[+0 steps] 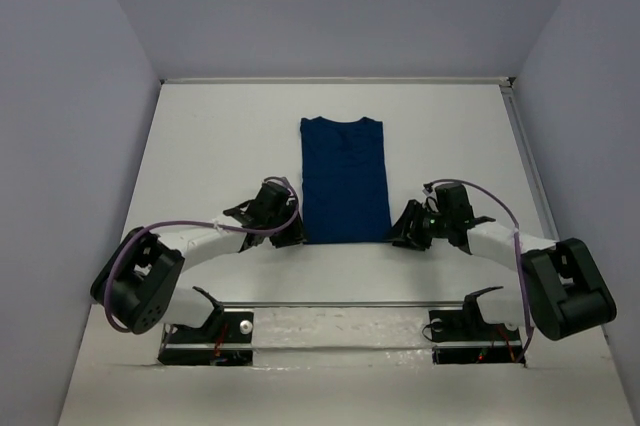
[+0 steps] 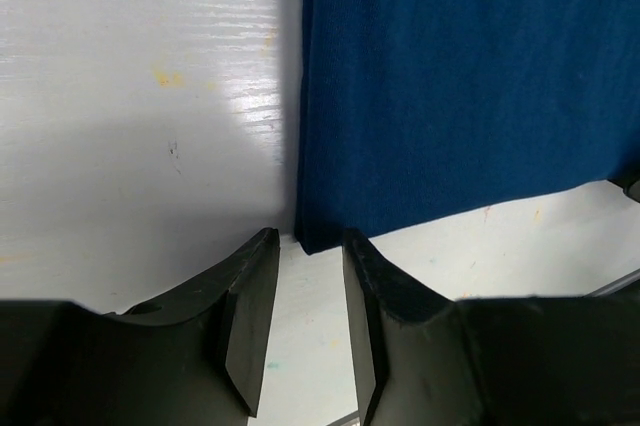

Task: Fold and stack the t-shirts
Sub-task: Grab one side of the 2/3 rectangular tshirt with both arms

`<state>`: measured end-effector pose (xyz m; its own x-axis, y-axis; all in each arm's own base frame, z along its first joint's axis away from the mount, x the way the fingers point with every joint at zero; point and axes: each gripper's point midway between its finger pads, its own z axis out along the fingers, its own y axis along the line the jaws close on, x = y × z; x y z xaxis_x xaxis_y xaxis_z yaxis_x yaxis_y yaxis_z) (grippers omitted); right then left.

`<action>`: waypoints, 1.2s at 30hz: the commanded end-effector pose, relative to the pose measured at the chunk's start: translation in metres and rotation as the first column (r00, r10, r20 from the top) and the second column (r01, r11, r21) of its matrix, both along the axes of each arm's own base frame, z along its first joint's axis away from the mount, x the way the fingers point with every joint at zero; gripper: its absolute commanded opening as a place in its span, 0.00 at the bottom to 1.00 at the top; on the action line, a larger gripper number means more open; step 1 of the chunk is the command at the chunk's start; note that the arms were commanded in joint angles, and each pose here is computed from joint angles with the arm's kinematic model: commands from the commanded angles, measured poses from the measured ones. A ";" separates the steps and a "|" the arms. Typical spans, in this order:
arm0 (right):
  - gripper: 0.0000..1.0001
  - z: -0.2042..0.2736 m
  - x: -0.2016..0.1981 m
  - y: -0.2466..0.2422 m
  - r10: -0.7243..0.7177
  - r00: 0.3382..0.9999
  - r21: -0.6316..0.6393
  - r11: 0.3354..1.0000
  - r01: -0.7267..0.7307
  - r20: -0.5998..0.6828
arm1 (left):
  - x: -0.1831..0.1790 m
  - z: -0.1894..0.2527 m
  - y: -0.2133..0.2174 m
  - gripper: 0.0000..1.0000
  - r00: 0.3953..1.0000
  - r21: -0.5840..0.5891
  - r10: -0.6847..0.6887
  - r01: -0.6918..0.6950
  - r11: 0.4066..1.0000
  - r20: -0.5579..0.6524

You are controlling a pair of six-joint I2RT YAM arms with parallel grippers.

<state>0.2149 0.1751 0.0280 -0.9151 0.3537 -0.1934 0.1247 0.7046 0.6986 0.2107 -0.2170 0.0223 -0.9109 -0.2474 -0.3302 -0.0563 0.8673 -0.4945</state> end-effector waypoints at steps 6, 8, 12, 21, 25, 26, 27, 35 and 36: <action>0.42 -0.010 0.001 -0.004 -0.020 1.000 -0.015 1.000 0.020 0.004 | 0.001 -0.012 0.005 0.28 1.000 0.035 0.010 -0.010 0.999 -0.015; 0.38 -0.012 0.001 -0.005 -0.024 1.000 -0.017 1.000 0.024 0.000 | 0.001 -0.012 0.005 0.25 1.000 0.036 0.003 -0.002 0.999 -0.018; 0.35 -0.014 0.003 -0.008 -0.037 0.999 -0.023 0.999 0.037 0.000 | -0.002 -0.016 0.006 0.21 1.000 0.044 -0.004 0.005 0.999 -0.028; 0.13 -0.010 0.013 -0.008 -0.038 0.999 -0.035 0.999 0.039 0.026 | -0.001 -0.016 0.005 0.08 0.999 0.047 -0.010 0.012 0.999 -0.031; 0.07 -0.006 0.016 -0.009 -0.019 0.998 -0.049 0.999 0.022 0.052 | -0.003 -0.016 0.006 0.00 0.999 0.056 -0.029 0.031 0.998 -0.035; 0.05 -0.004 0.015 -0.009 -0.014 0.998 -0.051 0.999 0.017 0.055 | -0.003 -0.016 0.006 0.00 0.999 0.060 -0.033 0.035 0.998 -0.036; 0.00 -0.002 0.015 -0.008 -0.007 0.998 -0.047 0.999 0.010 0.061 | -0.005 -0.016 0.007 0.00 0.999 0.063 -0.036 0.038 0.997 -0.040; 0.00 0.013 -0.039 -0.005 0.052 0.998 -0.036 0.998 -0.053 -0.032 | -0.039 0.001 0.010 0.00 0.989 0.058 -0.122 0.126 0.990 -0.079; 0.00 0.030 -0.042 -0.002 0.059 0.998 -0.016 0.998 -0.058 0.011 | -0.048 0.015 0.009 0.00 0.988 0.051 -0.139 0.143 0.988 -0.070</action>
